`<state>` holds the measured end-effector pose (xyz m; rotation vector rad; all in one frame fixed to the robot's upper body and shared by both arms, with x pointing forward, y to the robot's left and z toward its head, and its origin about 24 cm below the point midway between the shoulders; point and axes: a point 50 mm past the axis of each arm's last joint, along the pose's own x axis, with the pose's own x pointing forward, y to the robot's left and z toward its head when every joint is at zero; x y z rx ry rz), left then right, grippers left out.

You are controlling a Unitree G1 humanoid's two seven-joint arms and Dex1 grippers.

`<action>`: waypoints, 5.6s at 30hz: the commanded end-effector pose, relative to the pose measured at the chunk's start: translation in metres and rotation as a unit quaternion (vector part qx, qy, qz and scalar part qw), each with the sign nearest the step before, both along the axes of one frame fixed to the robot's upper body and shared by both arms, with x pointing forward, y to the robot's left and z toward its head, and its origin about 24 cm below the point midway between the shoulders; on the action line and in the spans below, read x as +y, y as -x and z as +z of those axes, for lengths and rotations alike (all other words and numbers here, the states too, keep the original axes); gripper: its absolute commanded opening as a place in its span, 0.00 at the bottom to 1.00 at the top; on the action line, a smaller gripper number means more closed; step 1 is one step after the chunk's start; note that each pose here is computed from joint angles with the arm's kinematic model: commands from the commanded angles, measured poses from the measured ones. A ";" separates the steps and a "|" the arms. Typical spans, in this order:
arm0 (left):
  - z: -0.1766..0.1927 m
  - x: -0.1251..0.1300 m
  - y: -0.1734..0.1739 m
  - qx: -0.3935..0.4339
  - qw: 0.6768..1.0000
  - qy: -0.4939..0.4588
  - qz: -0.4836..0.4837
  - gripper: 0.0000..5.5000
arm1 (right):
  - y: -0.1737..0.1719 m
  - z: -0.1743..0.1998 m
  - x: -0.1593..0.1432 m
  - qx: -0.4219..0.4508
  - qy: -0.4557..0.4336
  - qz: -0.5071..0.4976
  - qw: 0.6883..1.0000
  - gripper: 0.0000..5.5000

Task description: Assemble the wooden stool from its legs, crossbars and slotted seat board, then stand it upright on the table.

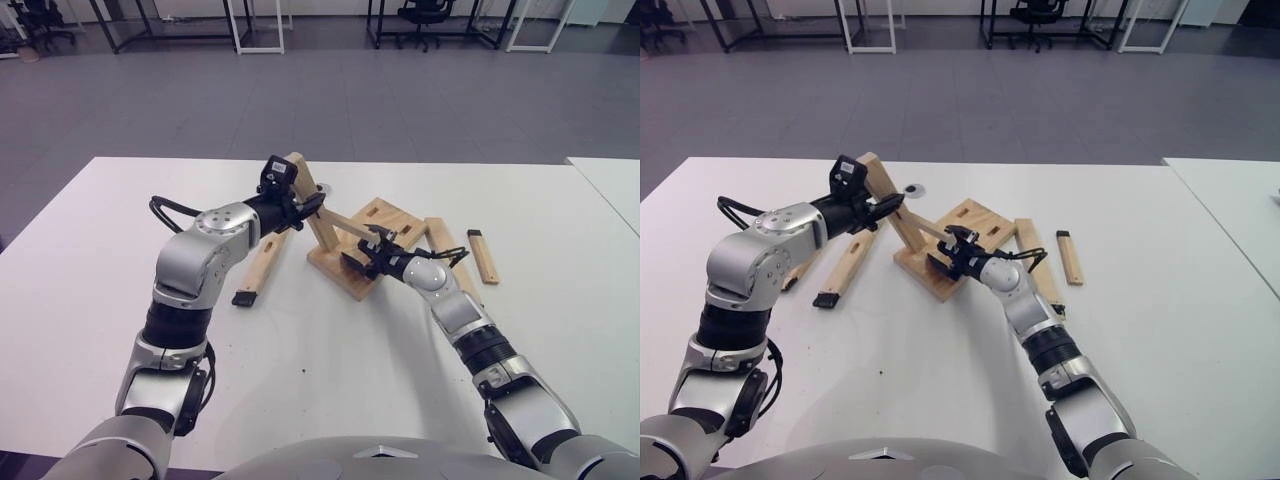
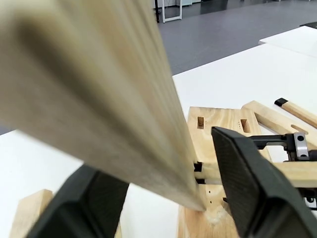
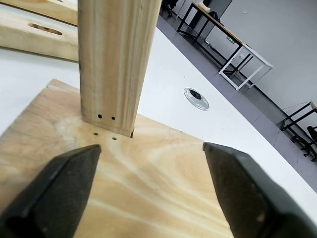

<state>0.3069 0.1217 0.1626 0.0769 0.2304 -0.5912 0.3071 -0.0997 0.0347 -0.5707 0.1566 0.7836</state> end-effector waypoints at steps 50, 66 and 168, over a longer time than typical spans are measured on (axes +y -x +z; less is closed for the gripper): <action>-0.095 0.072 0.035 0.079 0.993 -0.026 0.079 0.38 | -0.016 -0.011 -0.082 -0.051 0.206 -0.037 0.976 0.71; 0.038 0.054 -0.018 -0.243 0.968 0.007 -0.063 0.38 | -0.071 0.163 -0.053 0.062 -0.515 0.005 0.855 0.71; 0.046 -0.011 0.058 -0.252 0.959 -0.071 -0.107 0.67 | 0.074 0.079 -0.051 0.042 -0.321 -0.293 0.899 0.19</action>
